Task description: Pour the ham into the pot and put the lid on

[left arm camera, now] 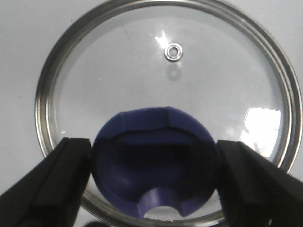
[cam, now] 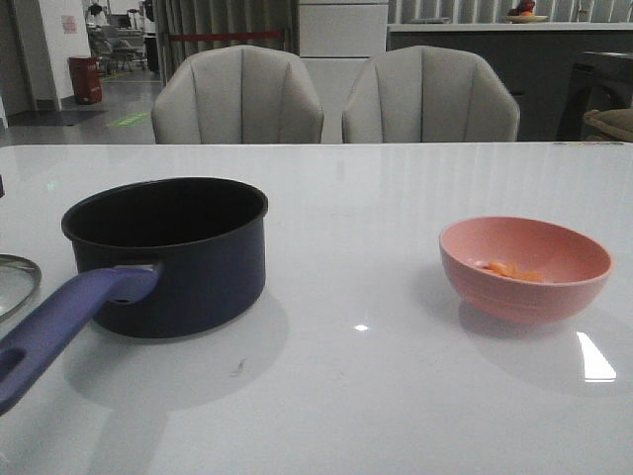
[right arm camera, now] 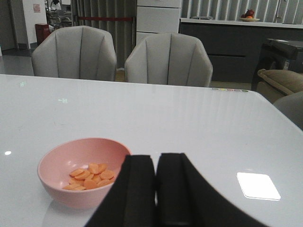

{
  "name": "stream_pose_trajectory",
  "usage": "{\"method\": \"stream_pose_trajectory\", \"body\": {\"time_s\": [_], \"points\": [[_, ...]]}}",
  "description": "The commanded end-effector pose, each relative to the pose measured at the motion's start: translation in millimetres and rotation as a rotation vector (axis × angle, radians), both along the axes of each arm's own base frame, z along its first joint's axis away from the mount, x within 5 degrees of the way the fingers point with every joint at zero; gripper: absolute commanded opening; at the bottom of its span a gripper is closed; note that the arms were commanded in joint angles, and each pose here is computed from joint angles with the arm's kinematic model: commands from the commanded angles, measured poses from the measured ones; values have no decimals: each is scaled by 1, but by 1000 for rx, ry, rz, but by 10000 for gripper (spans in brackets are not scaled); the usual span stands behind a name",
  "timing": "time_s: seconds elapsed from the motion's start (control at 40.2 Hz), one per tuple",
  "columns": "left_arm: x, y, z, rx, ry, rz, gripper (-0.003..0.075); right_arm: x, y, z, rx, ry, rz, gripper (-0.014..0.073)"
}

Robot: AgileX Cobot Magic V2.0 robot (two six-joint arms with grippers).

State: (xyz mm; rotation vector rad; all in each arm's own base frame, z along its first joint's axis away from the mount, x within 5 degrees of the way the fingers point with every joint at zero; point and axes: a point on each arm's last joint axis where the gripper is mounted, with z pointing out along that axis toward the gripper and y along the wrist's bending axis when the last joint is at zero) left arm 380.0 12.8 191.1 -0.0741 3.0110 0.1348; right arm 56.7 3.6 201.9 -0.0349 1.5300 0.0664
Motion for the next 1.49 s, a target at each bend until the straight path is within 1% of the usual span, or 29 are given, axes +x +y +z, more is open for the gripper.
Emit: {"method": "stream_pose_trajectory", "body": {"time_s": [0.0,0.149,0.274,0.349,0.523,0.747,0.871,1.046,1.17,1.294,1.469], "points": [[-1,0,37,15,-99,-7,518,-3,0,11,3,-109,-2,164],[-4,-2,56,-9,-149,4,518,-3,0,11,3,-109,-2,164],[-5,-1,59,-8,-138,6,518,-3,0,11,3,-109,-2,164],[-6,-4,63,-34,-147,10,518,-3,0,11,3,-109,-2,164],[-11,-14,86,-141,-250,-32,511,-3,0,11,3,-109,-2,164],[-26,-15,117,-154,-348,-33,511,-3,0,11,3,-109,-2,164],[-39,-23,132,-154,-407,-68,511,-3,0,11,3,-109,-2,164],[-70,-40,155,-165,-520,-131,511,-3,0,11,3,-109,-2,164],[-99,-46,168,-169,-595,-162,511,-3,0,11,3,-109,-2,164],[-133,-43,179,-168,-722,-165,511,-3,0,11,3,-109,-2,164],[-188,-36,180,-170,-914,-162,511,-3,0,11,3,-109,-2,164]]}}
